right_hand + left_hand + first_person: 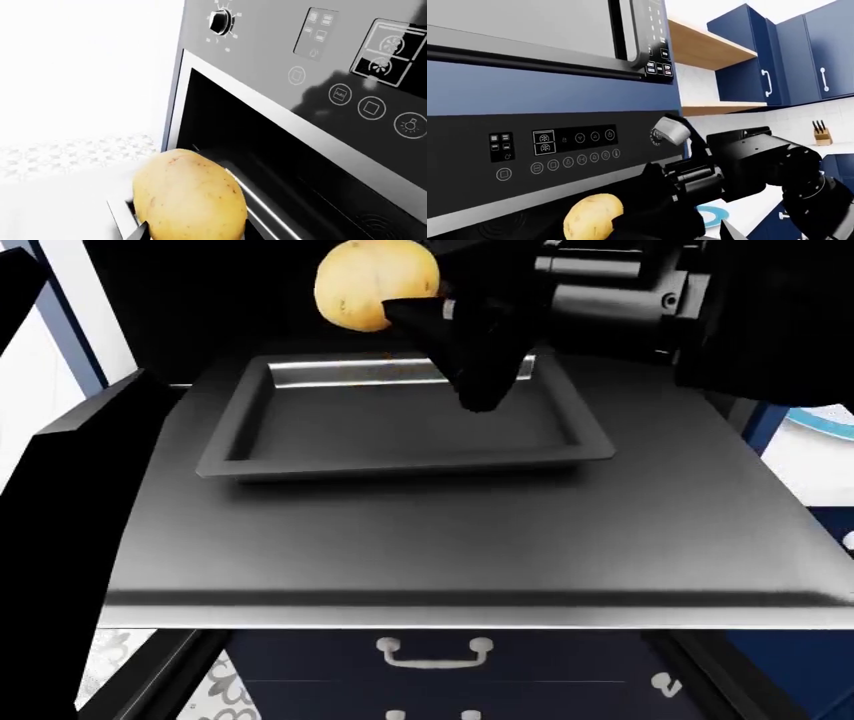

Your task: Pick the potato from the top rack in the oven and place it on the plate on the counter.

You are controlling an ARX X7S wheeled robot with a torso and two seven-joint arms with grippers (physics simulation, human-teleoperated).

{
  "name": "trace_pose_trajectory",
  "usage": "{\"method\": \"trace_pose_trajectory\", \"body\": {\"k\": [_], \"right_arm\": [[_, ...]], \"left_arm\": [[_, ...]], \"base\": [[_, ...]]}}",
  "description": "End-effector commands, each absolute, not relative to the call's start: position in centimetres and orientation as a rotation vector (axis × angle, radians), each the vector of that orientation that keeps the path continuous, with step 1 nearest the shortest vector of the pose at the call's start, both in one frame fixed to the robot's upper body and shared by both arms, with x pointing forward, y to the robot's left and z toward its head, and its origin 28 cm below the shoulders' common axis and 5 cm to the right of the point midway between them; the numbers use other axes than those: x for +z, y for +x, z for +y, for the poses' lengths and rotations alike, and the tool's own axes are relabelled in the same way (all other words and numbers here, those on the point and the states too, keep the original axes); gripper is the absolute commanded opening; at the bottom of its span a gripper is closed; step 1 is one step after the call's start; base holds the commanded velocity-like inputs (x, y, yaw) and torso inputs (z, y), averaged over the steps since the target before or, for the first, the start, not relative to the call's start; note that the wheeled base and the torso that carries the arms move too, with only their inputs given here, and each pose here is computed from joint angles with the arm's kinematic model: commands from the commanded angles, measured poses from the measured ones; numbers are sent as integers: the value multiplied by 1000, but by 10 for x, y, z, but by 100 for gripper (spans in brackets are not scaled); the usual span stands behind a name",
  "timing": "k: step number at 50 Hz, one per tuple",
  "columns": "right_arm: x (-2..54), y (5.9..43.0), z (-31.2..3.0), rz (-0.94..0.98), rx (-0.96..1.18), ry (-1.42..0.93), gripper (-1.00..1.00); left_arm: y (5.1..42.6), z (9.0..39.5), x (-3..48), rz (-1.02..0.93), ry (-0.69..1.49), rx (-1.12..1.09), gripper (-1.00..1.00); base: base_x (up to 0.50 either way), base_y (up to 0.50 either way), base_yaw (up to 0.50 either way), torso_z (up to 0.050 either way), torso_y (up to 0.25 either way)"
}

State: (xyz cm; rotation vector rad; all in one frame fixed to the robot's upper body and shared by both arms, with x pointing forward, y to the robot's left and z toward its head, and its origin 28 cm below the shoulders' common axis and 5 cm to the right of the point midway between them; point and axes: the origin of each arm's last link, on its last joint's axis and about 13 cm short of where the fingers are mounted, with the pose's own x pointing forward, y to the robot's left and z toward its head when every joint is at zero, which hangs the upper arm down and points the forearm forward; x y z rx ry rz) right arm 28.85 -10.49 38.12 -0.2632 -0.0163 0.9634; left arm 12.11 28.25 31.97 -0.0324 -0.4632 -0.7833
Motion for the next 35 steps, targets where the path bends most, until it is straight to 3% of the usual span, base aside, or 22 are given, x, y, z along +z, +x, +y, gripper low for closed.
{"method": "trace_pose_trajectory", "body": {"k": [1, 20, 35], "right_arm": [[382, 266, -117, -95, 944, -268, -100], [375, 240, -142, -187, 871, -214, -100], [374, 239, -144, -202, 849, -202, -100]], "left_arm": [[120, 283, 321, -469, -28, -780, 100], [120, 282, 322, -468, -29, -783, 100], [122, 281, 320, -468, -30, -784, 100]], "base": [[0, 0, 0, 0, 0], [-9, 0, 0, 0, 0], [-429, 49, 0, 0, 0]]}}
